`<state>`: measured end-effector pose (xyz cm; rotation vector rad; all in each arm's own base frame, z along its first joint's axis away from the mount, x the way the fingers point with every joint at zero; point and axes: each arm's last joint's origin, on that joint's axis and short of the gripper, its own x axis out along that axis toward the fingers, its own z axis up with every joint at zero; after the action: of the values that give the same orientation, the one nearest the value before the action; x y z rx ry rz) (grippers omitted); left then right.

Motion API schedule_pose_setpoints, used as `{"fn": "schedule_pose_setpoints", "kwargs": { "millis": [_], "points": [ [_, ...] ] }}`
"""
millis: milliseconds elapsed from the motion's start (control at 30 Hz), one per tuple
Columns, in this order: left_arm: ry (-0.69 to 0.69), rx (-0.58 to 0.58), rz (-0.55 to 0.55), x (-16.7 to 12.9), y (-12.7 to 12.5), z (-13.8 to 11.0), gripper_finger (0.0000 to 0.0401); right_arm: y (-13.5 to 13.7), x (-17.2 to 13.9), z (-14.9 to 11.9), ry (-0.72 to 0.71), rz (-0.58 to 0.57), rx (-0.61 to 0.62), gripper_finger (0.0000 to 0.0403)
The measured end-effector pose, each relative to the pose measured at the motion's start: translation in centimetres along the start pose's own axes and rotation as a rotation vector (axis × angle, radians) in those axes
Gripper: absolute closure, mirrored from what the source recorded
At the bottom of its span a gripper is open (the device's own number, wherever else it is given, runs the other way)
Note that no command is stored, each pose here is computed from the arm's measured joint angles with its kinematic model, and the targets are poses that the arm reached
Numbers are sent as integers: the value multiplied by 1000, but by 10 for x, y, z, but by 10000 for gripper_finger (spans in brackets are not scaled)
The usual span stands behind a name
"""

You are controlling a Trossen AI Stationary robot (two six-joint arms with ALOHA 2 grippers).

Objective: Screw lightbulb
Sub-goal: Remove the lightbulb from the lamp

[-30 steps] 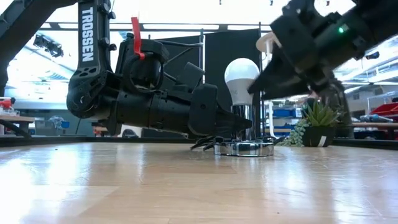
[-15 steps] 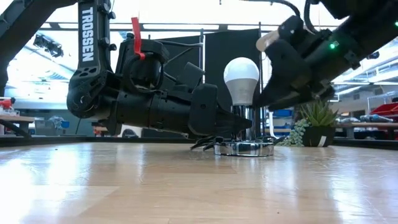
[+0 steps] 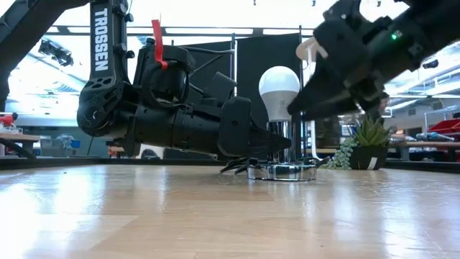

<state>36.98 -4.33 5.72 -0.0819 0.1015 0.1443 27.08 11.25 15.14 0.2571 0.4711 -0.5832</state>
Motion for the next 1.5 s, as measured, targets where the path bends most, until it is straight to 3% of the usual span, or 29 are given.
{"fn": "schedule_pose_setpoints", "kwargs": {
  "millis": [300, 567, 633, 933, 1033, 1367, 1500],
  "points": [
    [0, -1, 0, 0, 0, 0, 218, -11, 10, 6, -16, -88, -19, 159],
    [1, 0, 0, 0, 0, 0, 218, -34, 4, -12, 50, -282, 115, 159],
    [1, 1, 0, 0, 0, 0, 218, -33, 4, -11, 39, -277, 148, 159],
    [1, 1, 0, 0, 0, 0, 218, -2, 4, 4, -8, -13, -34, 162],
    [1, 0, 0, 0, 0, 0, 218, -3, 8, 8, -35, -24, -74, 162],
    [1, 1, 1, 0, 0, 0, 218, -21, 6, -1, -59, -231, -82, 174],
    [1, 8, 0, 0, 0, 0, 218, -17, 1, -5, -30, -193, -68, 174]
  ]
}}
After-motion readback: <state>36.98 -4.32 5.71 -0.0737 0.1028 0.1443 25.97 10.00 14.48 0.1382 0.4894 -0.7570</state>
